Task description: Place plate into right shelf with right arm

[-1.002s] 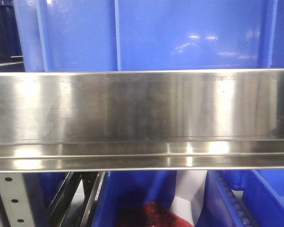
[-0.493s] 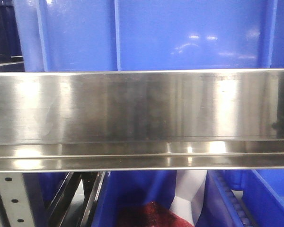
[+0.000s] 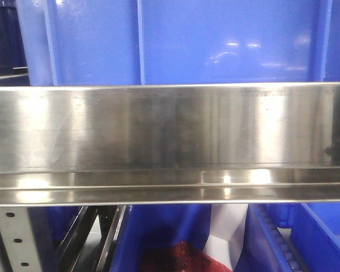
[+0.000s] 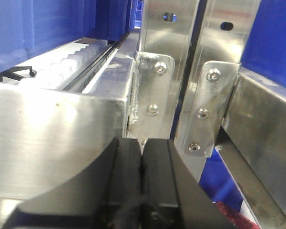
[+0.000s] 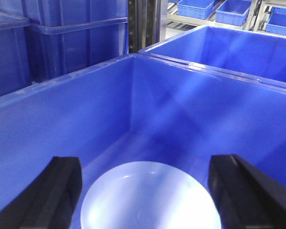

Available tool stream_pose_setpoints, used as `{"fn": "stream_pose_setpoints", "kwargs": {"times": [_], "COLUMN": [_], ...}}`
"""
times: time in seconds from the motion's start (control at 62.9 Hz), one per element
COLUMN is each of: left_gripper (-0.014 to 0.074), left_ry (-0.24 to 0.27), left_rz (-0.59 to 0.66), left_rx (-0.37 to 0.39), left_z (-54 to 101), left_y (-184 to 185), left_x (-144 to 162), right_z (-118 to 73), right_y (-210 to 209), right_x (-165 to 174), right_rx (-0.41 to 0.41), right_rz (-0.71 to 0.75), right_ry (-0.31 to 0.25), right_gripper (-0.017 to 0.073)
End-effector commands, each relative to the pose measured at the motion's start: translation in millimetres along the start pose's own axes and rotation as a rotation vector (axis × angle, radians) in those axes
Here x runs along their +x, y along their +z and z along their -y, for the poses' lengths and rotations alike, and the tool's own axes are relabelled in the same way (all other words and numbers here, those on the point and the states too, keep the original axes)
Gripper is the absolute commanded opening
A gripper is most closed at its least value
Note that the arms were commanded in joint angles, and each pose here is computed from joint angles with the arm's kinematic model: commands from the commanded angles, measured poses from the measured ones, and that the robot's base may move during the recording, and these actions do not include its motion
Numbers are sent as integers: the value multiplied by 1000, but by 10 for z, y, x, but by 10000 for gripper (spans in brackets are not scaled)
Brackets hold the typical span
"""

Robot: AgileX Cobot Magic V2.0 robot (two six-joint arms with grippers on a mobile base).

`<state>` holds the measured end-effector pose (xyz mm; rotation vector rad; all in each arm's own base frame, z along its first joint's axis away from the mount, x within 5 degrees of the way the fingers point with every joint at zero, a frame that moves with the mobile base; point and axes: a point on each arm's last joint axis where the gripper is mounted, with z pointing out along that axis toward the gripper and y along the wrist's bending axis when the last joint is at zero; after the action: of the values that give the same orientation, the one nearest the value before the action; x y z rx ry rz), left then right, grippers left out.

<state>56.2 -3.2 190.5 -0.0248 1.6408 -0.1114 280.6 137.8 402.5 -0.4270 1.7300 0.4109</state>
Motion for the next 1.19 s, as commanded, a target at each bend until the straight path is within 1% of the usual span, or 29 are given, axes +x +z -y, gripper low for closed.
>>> {"fn": "stream_pose_setpoints", "kwargs": {"times": [0.0, 0.032, 0.111, 0.127, 0.159, 0.175, 0.207, 0.223, 0.255, 0.286, 0.382, 0.525, 0.652, 0.764, 0.939, 1.018, 1.177], "left_gripper": [-47, -47, -47, -47, -47, -47, -47, -47, -47, -47, -47, -47, -47, -47, -47, -47, -47], "left_ry": [-6, -6, -6, -6, -6, -6, -6, -6, -6, -6, -6, -6, -6, -6, -6, -6, -6], "left_rz": [86, 86, 86, 86, 86, 86, 86, 86, 86, 86, 86, 86, 86, 86, 86, 86, 86], "left_rx": [10, 10, 10, 10, 10, 10, 10, 10, 10, 10, 10, 10, 10, 10, 10, 10, 10], "left_z": [6, 6, 6, 6, 6, 6, 6, 6, 6, 6, 6, 6, 6, 6, 6, 6, 6], "left_y": [-2, -2, -2, -2, -2, -2, -2, -2, -2, -2, -2, -2, -2, -2, -2, -2, -2], "left_x": [-53, -53, -53, -53, -53, -53, -53, -53, -53, -53, -53, -53, -53, -53, -53, -53, -53], "right_z": [-12, -27, -51, -56, -63, -69, -75, -78, -83, -84, -89, -104, -98, -66, -37, -17, 24], "right_y": [-261, -305, -408, -439, -486, -535, -584, -609, -665, -709, -854, -979, -974, -999, -1031, -1036, -1010], "right_x": [-300, -312, -352, -367, -391, -415, -441, -453, -483, -505, -562, -612, -616, -677, -736, -743, -715], "right_rx": [8, -2, -16, -18, -20, -22, -22, -22, -21, -19, -19, -20, -14, 23, 58, 72, 96], "right_rz": [117, 111, 116, 121, 130, 142, 155, 161, 177, 190, 218, 249, 257, 326, 392, 402, 407], "right_ry": [-14, -16, -20, -21, -22, -24, -25, -26, -27, -28, -33, -36, -35, -30, -26, -35, -32], "right_gripper": [595, 549, 370, 306, 217, 126, 40, 28, 64, 74, 48, 46, 46, 46, 46, 46, 46]}}
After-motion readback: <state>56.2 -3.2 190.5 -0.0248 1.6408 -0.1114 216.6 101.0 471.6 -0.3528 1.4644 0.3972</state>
